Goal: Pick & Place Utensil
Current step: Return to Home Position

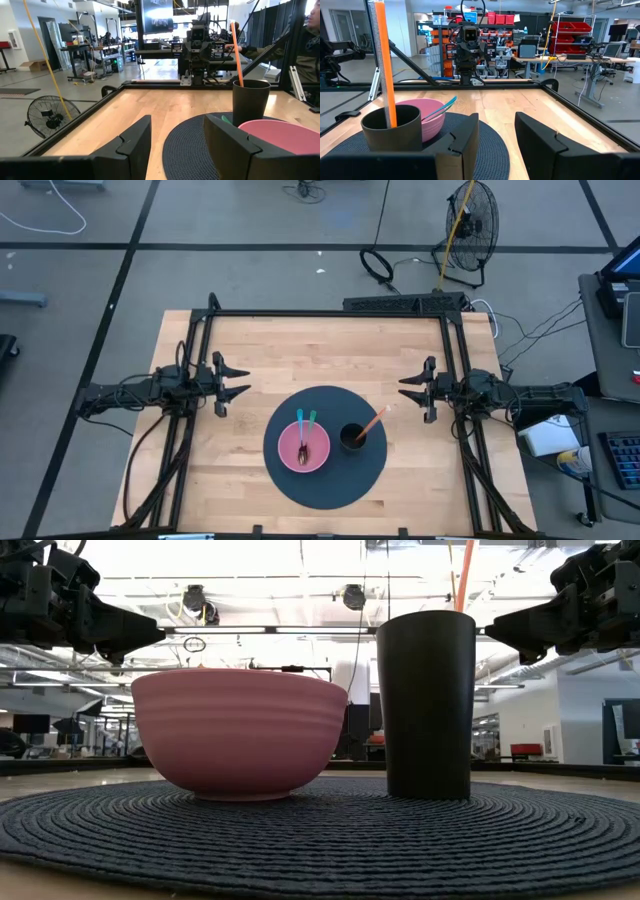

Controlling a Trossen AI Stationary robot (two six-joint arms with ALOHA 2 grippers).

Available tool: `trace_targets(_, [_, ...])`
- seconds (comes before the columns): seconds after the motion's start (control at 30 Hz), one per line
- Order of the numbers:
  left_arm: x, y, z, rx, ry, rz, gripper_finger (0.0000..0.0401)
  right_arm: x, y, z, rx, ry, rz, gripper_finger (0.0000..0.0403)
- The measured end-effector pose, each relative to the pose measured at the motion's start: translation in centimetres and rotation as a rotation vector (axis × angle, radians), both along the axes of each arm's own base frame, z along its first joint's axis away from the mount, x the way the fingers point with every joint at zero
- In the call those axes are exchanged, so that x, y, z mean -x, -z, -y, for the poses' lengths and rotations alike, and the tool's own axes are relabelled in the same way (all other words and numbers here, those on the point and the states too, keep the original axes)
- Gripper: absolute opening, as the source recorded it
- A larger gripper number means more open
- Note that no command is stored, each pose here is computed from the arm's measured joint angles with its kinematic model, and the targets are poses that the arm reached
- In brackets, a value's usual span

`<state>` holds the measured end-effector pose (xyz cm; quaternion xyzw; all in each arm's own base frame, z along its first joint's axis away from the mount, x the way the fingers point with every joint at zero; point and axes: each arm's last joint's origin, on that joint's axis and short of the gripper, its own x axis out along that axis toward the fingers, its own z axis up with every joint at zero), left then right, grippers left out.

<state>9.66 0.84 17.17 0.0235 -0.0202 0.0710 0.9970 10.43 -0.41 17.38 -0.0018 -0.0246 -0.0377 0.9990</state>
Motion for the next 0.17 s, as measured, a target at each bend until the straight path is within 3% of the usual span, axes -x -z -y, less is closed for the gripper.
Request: trace_targets(0.17, [0.00, 0.00, 0.00, 0.000, 0.000, 0.000, 0.0186, 0.00, 0.01, 0.00, 0.000, 0.000, 0.000, 0.0125])
